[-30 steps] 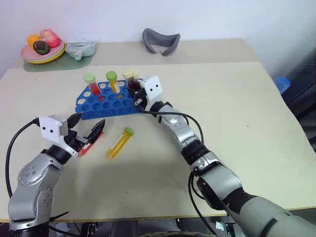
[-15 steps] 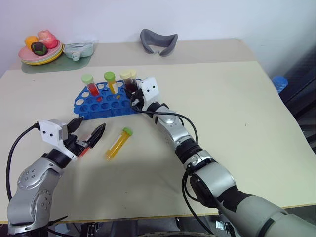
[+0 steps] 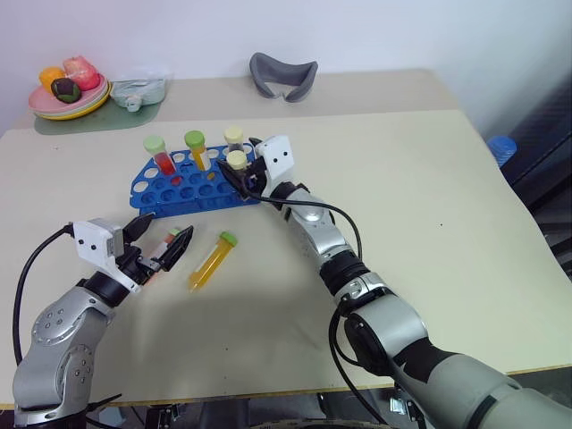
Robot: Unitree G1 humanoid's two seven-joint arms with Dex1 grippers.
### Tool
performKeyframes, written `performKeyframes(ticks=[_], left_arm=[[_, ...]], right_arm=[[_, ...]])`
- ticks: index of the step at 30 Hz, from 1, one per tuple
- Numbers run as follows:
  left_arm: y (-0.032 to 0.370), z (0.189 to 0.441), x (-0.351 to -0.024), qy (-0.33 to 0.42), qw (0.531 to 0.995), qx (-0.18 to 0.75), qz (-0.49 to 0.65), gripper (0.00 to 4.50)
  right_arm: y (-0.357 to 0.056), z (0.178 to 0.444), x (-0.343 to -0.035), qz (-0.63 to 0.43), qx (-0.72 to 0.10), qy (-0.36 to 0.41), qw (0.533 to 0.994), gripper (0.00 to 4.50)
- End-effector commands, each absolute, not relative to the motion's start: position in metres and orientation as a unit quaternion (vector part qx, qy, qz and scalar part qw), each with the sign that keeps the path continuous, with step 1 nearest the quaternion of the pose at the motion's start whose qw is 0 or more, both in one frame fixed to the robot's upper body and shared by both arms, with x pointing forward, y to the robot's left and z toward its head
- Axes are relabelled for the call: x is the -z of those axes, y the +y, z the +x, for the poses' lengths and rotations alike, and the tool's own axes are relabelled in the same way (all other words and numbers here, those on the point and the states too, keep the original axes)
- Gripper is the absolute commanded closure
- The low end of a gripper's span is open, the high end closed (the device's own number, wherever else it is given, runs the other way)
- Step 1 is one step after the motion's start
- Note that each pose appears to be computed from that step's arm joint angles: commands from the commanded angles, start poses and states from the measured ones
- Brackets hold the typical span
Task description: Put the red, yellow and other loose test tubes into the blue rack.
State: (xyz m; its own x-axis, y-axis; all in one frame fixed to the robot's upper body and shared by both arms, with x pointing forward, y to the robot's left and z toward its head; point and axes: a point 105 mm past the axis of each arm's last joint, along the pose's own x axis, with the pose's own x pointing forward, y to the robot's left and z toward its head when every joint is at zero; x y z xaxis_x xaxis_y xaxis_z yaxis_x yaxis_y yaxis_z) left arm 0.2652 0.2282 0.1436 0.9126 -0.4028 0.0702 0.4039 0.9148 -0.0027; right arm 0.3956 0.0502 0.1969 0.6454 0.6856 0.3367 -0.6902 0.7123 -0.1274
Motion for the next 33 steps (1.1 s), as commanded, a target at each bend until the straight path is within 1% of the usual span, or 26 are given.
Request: performKeyframes(ticks=[1,5,9,11,15,18,19,21,25,33], left_arm=[[0.222,0.261,-0.15,-0.029,0.973,0.228,0.025,0.0],[0.211,0.261,-0.151,0.014,0.966,0.25,0.062,0.0],[0.181,0.267,-0.167,0.033,0.955,0.282,0.086,0.0],[0.172,0.271,-0.168,0.062,0.949,0.287,0.112,0.0],[0.165,0.282,-0.159,0.147,0.935,0.27,0.175,0.0],[0.163,0.285,-0.145,0.256,0.917,0.258,0.167,0.0],[0.161,0.284,-0.139,0.302,0.902,0.262,0.162,0.0],[0.16,0.283,-0.13,0.362,0.876,0.268,0.172,0.0],[0.151,0.285,-0.128,0.386,0.857,0.284,0.189,0.0],[0.141,0.29,-0.118,0.432,0.828,0.292,0.207,0.0]], right_arm=[[0.046,0.373,-0.229,0.01,-0.401,-0.253,0.88,0.05],[0.014,0.36,-0.238,-0.004,-0.414,-0.257,0.873,0.05],[-0.032,0.338,-0.227,-0.09,-0.468,-0.211,0.853,0.05],[-0.051,0.324,-0.22,-0.138,-0.501,-0.177,0.836,0.05],[-0.077,0.3,-0.21,-0.215,-0.547,-0.122,0.8,0.05],[-0.091,0.281,-0.204,-0.246,-0.579,-0.079,0.773,0.05],[-0.096,0.276,-0.203,-0.253,-0.585,-0.068,0.767,0.05],[-0.102,0.269,-0.202,-0.258,-0.593,-0.051,0.761,0.05],[-0.107,0.257,-0.2,-0.26,-0.607,-0.026,0.751,0.05],[-0.102,0.25,-0.198,-0.256,-0.612,-0.021,0.748,0.05]])
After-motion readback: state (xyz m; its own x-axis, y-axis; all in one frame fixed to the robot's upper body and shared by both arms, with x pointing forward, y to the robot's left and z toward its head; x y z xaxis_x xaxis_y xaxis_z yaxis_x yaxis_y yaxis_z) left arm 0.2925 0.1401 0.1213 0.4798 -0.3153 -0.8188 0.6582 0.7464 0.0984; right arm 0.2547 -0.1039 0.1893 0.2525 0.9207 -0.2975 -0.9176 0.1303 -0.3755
